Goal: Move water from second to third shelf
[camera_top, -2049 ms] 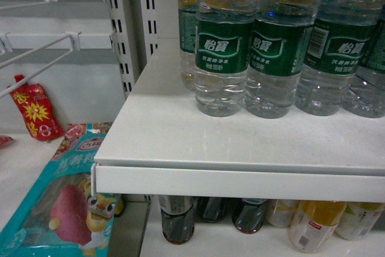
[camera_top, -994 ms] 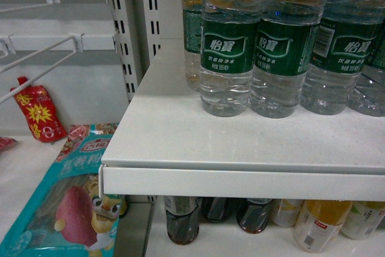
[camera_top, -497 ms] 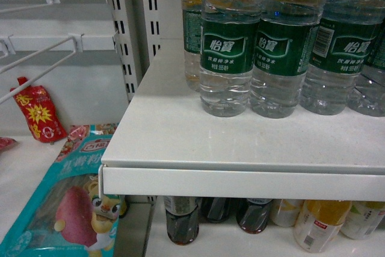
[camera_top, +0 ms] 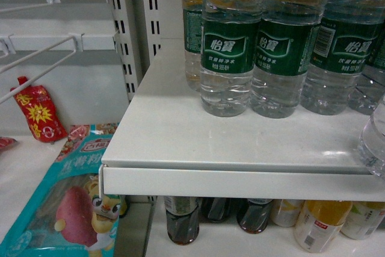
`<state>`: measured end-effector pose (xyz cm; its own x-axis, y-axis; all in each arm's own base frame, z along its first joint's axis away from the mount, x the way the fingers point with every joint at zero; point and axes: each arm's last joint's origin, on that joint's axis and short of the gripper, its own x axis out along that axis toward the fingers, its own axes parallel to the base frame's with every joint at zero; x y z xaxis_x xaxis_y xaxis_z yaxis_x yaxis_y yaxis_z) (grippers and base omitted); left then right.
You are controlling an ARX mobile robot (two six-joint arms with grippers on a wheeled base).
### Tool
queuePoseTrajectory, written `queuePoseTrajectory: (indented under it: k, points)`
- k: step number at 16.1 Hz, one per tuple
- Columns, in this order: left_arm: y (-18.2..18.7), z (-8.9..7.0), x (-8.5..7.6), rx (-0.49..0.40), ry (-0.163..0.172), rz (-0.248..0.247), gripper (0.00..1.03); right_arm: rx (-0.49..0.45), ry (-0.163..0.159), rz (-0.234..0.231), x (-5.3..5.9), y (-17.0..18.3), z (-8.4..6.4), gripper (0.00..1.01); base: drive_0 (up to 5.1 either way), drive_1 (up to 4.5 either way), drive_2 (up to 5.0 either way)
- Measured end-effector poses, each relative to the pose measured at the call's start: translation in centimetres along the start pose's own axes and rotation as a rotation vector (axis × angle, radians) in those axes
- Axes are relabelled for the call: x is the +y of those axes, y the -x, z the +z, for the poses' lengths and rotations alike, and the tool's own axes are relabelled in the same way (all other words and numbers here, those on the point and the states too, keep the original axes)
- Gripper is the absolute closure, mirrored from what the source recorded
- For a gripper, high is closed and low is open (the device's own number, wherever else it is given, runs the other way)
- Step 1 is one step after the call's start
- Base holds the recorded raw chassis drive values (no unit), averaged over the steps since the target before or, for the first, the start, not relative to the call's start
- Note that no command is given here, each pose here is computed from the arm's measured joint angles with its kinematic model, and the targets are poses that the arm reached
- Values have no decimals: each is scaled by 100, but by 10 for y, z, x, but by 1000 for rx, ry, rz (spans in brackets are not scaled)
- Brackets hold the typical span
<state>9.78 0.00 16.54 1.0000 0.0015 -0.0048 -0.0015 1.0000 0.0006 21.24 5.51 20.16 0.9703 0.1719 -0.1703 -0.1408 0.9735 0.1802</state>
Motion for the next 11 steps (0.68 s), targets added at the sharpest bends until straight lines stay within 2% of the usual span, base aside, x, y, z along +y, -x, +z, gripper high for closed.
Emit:
queuePoseTrajectory:
  k: [2,4,11]
  points:
    - [0,0,0,0,0,-1,5,-14,-6,3,0,-12,6,58,0,0,0]
    - [0,0,0,0,0,-1,5,-1,-4,-2,1,-29,2,58,0,0,0]
    - [0,0,0,0,0,-1,5,-4,5,4,8,-40,2,58,0,0,0]
